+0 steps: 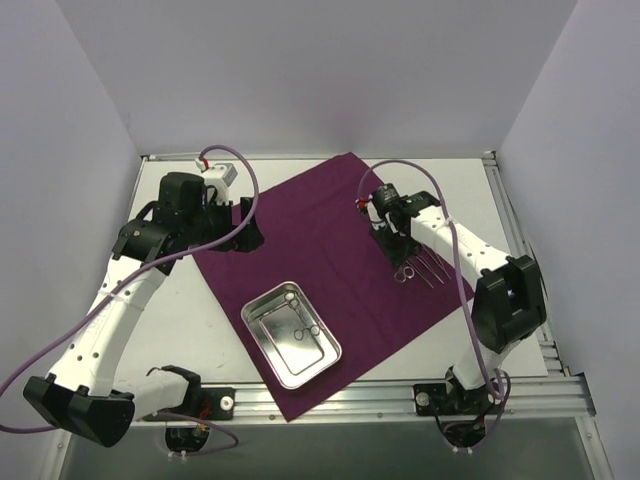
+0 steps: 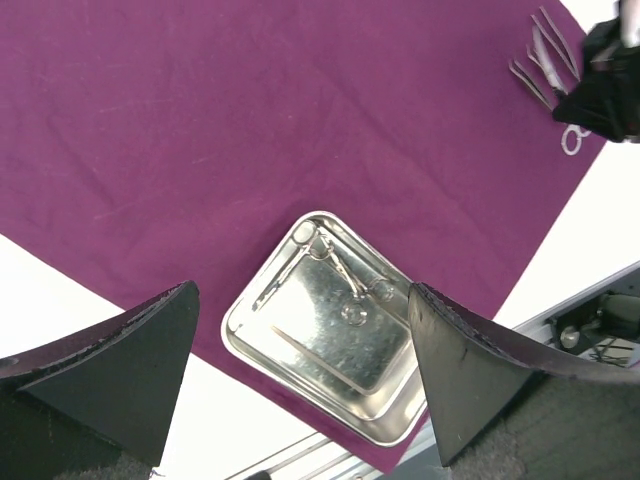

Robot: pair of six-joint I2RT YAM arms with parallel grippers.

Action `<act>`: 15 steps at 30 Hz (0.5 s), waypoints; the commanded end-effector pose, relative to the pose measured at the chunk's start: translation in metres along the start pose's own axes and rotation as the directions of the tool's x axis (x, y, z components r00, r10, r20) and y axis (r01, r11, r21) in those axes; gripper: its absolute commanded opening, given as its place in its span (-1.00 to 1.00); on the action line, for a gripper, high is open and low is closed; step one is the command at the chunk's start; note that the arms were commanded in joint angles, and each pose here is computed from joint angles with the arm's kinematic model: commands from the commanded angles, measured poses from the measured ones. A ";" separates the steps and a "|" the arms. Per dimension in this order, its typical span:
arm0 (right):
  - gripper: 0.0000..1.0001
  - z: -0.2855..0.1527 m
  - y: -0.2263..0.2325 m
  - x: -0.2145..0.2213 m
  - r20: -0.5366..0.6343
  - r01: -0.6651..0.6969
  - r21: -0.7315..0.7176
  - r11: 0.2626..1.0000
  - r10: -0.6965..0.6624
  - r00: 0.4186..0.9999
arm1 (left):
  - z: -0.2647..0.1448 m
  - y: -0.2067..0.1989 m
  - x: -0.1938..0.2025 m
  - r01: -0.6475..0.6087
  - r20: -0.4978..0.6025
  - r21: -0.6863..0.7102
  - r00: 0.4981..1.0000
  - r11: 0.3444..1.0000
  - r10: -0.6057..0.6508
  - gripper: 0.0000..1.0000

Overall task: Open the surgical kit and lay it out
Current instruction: Place the medical item in the surgical kit.

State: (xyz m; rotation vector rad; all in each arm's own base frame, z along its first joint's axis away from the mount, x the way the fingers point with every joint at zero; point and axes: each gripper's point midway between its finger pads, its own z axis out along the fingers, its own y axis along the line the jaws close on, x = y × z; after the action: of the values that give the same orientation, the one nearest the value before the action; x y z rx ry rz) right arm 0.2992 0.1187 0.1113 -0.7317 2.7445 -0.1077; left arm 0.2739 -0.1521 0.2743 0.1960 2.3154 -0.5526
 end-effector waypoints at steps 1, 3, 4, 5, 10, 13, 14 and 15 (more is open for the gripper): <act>-1.00 0.027 -0.001 0.022 -0.078 0.048 -0.019 0.999 -0.049 0.996 | -0.005 0.002 -0.013 -0.061 0.038 0.001 0.997 0.998 0.061 0.88; -1.00 0.040 -0.007 0.029 -0.101 0.018 -0.024 1.000 -0.021 0.995 | -0.005 0.004 -0.012 -0.071 0.033 -0.007 0.997 0.997 0.071 0.88; -1.00 0.046 -0.008 0.037 -0.121 0.016 -0.025 1.000 -0.019 0.992 | -0.006 0.004 -0.012 -0.072 0.033 -0.008 0.997 0.997 0.072 0.88; -1.00 0.051 -0.002 0.037 -0.119 0.012 -0.062 0.998 -0.019 0.993 | -0.005 0.005 -0.011 -0.076 0.032 -0.010 0.997 0.997 0.077 0.88; -1.00 0.064 -0.003 0.046 -0.180 0.010 -0.078 0.997 -0.024 0.983 | -0.003 0.006 -0.011 -0.079 0.021 -0.017 0.997 0.997 0.079 0.88; -1.00 0.069 -0.004 0.050 -0.204 0.011 -0.080 0.997 -0.028 0.978 | -0.001 0.008 -0.012 -0.075 0.022 -0.024 0.997 0.997 0.075 0.88; -1.00 0.072 -0.007 0.055 -0.221 0.015 -0.082 0.997 -0.033 0.975 | 0.000 0.010 -0.011 -0.067 0.018 -0.027 0.998 0.997 0.068 0.88; -1.00 0.073 -0.009 0.058 -0.234 0.019 -0.082 0.996 -0.038 0.972 | 0.000 0.011 -0.012 -0.064 0.021 -0.027 0.998 0.998 0.064 0.88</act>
State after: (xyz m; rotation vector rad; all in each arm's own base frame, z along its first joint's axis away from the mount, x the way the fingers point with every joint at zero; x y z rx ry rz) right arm 0.2836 0.0906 0.0299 -0.7823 2.9405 -0.0894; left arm 0.2790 -0.1461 0.2670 0.2481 2.3262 -0.5040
